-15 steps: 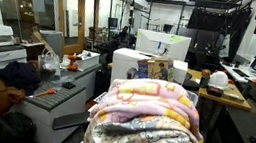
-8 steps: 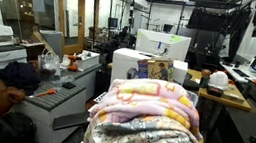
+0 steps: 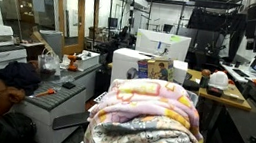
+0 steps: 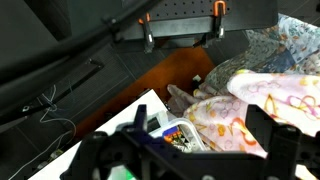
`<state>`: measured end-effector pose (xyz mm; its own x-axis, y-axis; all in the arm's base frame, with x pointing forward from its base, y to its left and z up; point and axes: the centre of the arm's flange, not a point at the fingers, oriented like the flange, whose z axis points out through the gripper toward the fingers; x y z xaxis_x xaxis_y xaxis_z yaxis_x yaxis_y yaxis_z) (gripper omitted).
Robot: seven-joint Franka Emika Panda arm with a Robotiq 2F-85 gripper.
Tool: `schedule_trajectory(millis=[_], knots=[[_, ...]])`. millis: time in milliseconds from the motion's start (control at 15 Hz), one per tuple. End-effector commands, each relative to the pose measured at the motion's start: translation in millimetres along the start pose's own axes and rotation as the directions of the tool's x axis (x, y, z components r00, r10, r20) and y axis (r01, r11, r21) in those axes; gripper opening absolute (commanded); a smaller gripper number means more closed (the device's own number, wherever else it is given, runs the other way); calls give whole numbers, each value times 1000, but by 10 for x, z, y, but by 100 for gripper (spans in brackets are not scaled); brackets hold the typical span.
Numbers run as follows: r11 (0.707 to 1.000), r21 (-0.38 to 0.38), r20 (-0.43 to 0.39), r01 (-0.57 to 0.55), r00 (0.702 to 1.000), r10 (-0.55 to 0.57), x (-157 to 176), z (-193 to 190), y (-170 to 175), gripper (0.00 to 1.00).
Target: Put the fleece on the boxes
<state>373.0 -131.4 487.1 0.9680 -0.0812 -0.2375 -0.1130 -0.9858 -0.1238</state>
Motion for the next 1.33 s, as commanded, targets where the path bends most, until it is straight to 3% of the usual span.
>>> schedule_trajectory(millis=[0, 333, 733, 1000, 1267], knots=[[999, 41, -17, -1, 1000, 2, 113, 367, -180, 100], [992, 121, -5, 30, 1000, -29, 268, 1007, -511, 100], [989, 141, -53, 32, 998, -24, 370, 1666, -990, 100], [989, 145, -62, 24, 998, -15, 371, 1959, -1242, 100], [980, 177, -55, 91, 995, -83, 341, 2038, -1462, 100]])
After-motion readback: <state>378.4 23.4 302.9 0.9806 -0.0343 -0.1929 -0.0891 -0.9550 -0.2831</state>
